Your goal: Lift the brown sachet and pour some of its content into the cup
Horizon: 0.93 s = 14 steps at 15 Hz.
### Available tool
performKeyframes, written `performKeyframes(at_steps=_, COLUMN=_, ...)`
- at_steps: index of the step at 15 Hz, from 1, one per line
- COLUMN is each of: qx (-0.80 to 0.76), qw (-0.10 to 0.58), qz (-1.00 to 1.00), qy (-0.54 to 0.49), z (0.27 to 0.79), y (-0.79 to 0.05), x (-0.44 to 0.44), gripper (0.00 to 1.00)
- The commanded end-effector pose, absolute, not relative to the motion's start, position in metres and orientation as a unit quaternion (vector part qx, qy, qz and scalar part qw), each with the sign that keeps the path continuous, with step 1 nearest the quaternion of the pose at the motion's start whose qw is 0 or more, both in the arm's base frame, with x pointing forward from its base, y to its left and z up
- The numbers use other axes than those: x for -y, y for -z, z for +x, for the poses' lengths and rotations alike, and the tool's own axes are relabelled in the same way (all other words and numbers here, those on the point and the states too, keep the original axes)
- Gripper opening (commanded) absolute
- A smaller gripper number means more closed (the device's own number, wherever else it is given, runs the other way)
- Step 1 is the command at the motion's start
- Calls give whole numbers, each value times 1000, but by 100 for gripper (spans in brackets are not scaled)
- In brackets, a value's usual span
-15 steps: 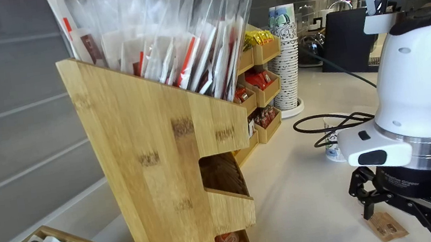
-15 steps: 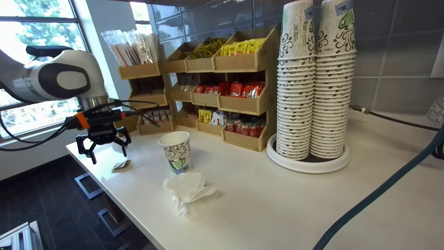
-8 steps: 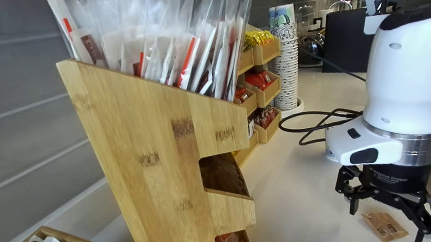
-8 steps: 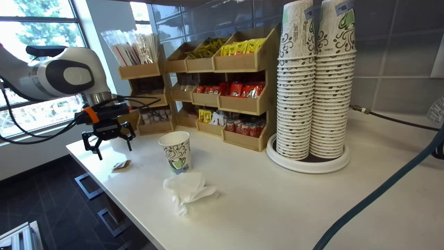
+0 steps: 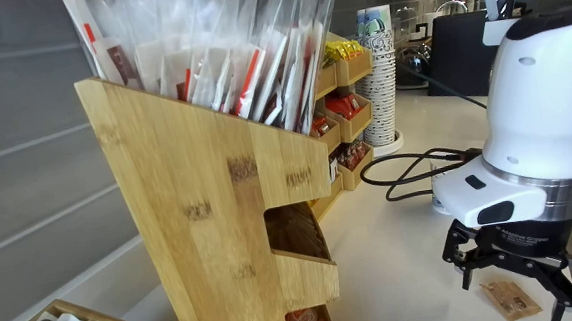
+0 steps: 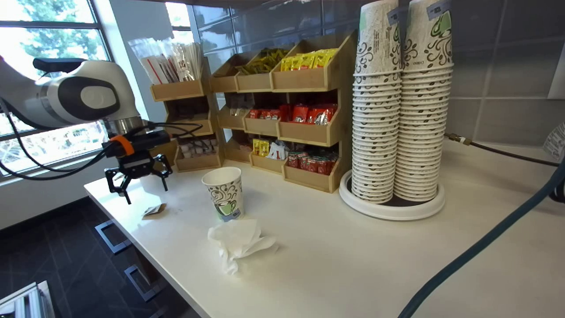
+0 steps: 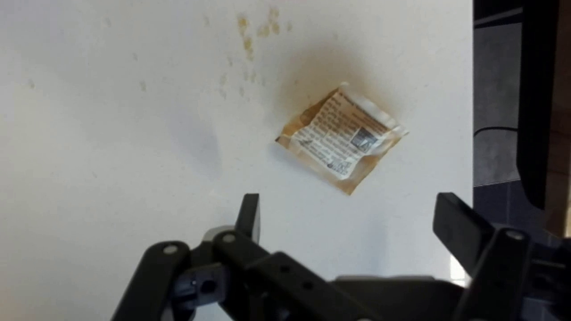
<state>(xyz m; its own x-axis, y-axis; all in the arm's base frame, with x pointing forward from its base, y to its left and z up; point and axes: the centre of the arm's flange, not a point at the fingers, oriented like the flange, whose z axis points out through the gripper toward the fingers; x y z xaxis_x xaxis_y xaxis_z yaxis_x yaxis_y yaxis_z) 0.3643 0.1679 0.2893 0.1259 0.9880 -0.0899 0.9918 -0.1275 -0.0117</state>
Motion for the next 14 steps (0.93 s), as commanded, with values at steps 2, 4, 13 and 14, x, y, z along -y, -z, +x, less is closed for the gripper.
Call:
performKeyframes(at_steps=2, qx=-711, qw=29, qz=702, qy=35, z=367, y=-288, x=-160, gripper=100)
performKeyframes(at_steps=4, qx=-722, qw=28, qz=691, qy=37, z=369, y=-286, x=-158, gripper=100)
performKeyframes(at_steps=13, qx=-759, qw=23, qz=650, qy=19, z=368, y=-278, x=-144, gripper=82)
performKeyframes(at_steps=14, qx=-762, qw=23, qz=646, qy=16, z=368, y=-277, x=-144, gripper=72)
